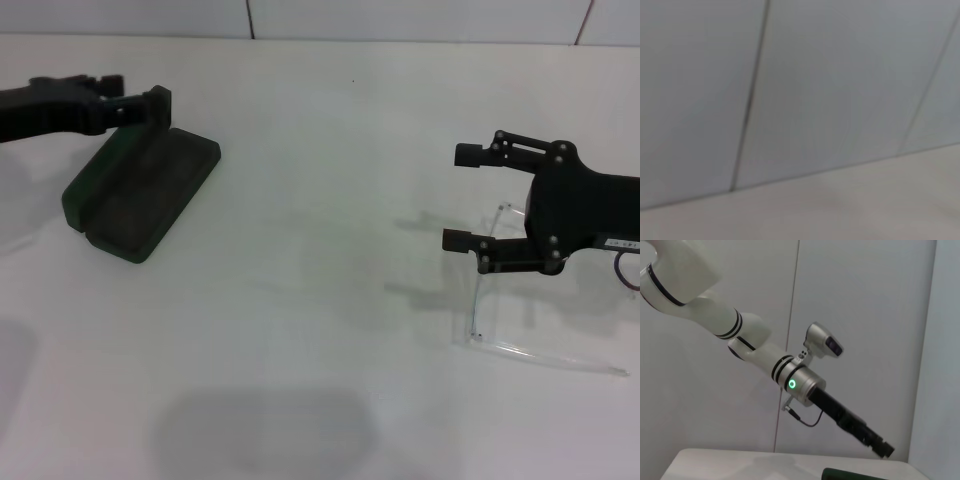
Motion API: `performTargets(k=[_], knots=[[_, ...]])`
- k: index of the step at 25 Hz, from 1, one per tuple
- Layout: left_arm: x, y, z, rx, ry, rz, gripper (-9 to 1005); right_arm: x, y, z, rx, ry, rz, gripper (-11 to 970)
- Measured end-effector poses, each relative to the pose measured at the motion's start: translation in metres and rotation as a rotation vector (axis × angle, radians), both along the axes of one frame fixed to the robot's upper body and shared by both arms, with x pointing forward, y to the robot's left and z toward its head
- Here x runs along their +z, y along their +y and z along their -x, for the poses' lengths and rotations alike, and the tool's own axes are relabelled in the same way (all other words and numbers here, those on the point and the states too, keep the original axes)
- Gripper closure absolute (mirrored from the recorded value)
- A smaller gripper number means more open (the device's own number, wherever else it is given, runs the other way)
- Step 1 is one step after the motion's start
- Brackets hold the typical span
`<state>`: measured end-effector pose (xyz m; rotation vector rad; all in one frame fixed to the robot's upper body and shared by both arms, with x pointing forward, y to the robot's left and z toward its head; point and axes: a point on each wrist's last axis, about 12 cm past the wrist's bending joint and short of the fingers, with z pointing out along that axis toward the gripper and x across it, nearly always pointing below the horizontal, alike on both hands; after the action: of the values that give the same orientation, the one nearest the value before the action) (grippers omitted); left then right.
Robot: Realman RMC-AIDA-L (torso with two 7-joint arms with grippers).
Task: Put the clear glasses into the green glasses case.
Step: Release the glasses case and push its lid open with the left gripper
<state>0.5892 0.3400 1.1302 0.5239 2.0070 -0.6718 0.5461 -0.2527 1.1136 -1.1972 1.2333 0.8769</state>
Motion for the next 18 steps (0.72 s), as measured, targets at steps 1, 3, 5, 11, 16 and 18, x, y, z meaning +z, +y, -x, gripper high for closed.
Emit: performTargets(k=[1,3,5,11,16,18], knots=[[-0.002,0.001,0.0,0.012,0.006,-0.011,255,0.0,0.0,0.0,-0.001,0.0,0.0,102],[-0.005,0.004,0.0,0.037,0.016,-0.031,256,0.0,-0.001,0.0,-0.001,0.0,0.001,102],[-0.009,0.006,0.0,0.05,0.029,-0.052,256,0.0,-0.001,0.0,-0.001,0.0,0.001,102],[-0.02,0.005,-0.003,0.08,0.08,-0.138,256,-0.001,0.001,0.0,0.0,0.002,-0.001,102],[-0.024,0.0,-0.006,0.083,0.101,-0.181,256,-0.001,0.001,0.001,0.0,0.004,-0.003,102],[-0.024,-0.001,-0.008,0.086,0.104,-0.186,255,-0.002,0.001,0.002,0.001,0.006,-0.005,102]])
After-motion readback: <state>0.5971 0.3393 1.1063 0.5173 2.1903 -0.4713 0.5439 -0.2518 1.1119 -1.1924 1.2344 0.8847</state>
